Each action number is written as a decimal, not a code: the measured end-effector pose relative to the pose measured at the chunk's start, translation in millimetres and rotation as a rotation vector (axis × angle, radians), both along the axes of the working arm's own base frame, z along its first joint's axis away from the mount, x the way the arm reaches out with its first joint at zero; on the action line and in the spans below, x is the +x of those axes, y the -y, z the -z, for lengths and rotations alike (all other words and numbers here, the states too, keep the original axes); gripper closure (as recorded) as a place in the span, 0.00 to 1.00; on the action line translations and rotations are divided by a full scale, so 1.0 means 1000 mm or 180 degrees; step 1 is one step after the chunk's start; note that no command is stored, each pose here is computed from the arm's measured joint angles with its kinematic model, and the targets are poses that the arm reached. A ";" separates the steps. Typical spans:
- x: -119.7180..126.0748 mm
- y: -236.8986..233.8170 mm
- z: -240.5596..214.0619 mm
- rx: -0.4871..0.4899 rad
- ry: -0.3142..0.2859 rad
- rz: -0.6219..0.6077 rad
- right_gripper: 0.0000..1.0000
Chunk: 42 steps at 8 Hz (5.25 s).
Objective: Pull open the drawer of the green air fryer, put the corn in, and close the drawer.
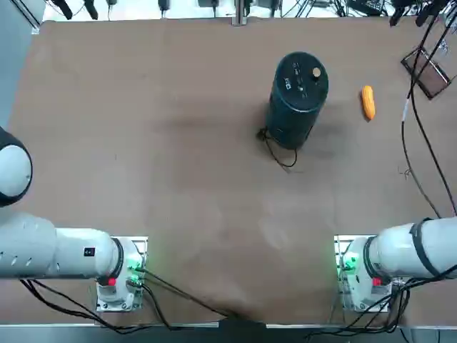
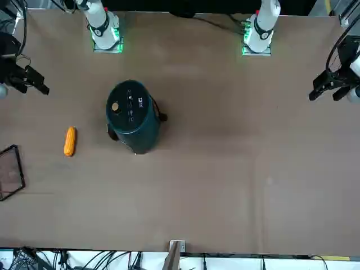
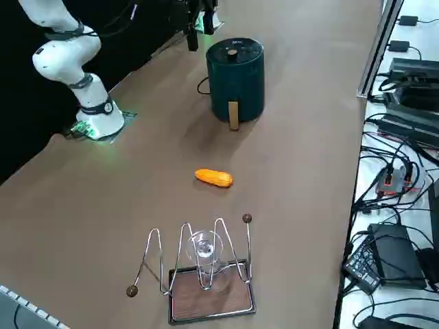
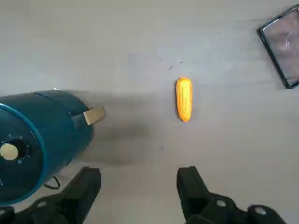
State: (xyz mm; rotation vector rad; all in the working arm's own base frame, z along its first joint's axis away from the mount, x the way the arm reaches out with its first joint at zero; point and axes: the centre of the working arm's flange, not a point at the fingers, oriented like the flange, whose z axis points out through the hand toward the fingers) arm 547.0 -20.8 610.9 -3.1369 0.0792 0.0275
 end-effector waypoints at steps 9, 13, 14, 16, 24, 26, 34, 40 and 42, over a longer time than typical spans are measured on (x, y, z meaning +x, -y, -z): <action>0.061 0.055 0.153 -0.0300 -0.0180 0.0153 0.00; 0.066 0.045 0.225 -0.0169 -0.0283 0.0139 0.00; 0.067 0.036 0.230 0.0045 -0.0293 0.0219 0.00; 0.069 0.025 0.242 0.0335 -0.0340 0.0357 0.00; 0.075 0.004 0.291 0.0312 -0.0740 0.3216 0.02; 0.075 -0.012 0.298 0.0224 -0.0849 0.3851 0.03; 0.030 -0.086 0.312 0.0320 -0.1144 0.4162 0.00; 0.016 -0.109 0.324 0.0418 -0.0985 0.4146 0.03; 0.014 -0.114 0.330 0.0431 -0.0955 0.4146 0.12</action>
